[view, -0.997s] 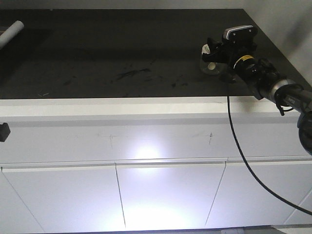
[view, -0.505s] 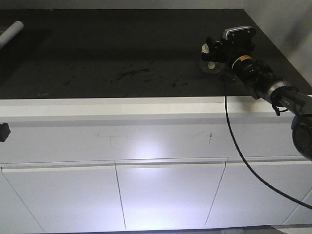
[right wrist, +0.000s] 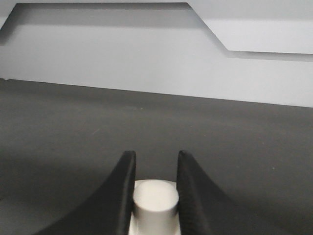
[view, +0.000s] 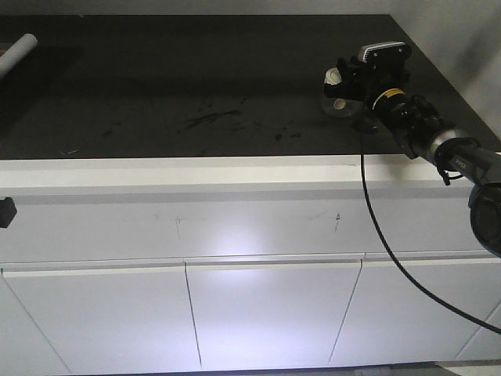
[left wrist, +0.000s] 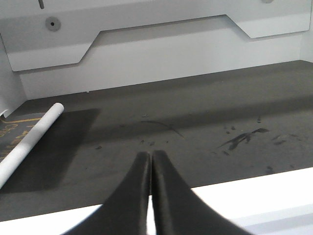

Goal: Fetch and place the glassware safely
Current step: 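Close the right gripper on the white lid knob and lift the jar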

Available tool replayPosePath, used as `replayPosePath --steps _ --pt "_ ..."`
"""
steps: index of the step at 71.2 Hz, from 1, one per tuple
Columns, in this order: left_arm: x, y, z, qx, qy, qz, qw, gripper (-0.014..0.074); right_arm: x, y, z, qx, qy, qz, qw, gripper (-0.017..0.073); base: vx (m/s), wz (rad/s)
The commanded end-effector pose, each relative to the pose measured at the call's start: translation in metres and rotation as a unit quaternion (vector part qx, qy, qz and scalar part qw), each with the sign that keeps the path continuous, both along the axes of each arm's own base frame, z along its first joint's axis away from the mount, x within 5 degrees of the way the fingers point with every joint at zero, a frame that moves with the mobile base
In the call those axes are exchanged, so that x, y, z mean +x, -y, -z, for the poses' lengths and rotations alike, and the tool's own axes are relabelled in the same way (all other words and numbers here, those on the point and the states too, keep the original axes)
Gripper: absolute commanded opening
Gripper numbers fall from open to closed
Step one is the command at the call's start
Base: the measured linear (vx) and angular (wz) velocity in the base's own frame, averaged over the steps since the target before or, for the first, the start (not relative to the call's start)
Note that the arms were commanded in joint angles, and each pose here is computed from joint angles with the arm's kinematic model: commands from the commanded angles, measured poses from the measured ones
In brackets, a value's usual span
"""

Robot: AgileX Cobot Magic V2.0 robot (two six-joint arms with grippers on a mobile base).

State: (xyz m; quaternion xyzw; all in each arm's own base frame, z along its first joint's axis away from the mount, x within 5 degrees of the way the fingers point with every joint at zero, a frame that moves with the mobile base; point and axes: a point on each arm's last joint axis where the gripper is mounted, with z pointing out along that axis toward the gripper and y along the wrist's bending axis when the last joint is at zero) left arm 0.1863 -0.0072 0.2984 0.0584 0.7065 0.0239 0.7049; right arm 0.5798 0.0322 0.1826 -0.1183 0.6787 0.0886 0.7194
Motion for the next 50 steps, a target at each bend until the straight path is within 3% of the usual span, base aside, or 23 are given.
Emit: replayPosePath --steps 1,15,25,37,50 --pt "-0.001 0.001 -0.017 -0.006 0.054 0.004 0.999 -0.0007 -0.01 0.001 -0.075 0.01 0.085 -0.006 0.996 -0.0003 0.0 0.0" --pt "-0.001 0.001 -0.017 -0.006 0.054 0.004 0.999 -0.0007 -0.017 0.004 -0.104 0.02 0.082 0.006 0.996 -0.0003 0.0 0.0" --pt "-0.001 0.001 -0.017 -0.006 0.054 0.004 0.999 -0.0007 -0.024 0.003 -0.123 0.004 0.075 0.01 0.997 -0.0003 0.0 0.0" --pt "-0.001 0.001 -0.017 -0.006 0.054 0.004 0.999 -0.0007 -0.032 -0.015 -0.141 -0.014 0.065 0.001 0.998 -0.0003 0.0 0.0" --pt "-0.001 0.001 -0.017 -0.006 0.054 0.004 0.999 -0.0007 -0.037 -0.031 -0.144 0.015 0.047 -0.01 0.999 -0.0003 0.0 -0.01"
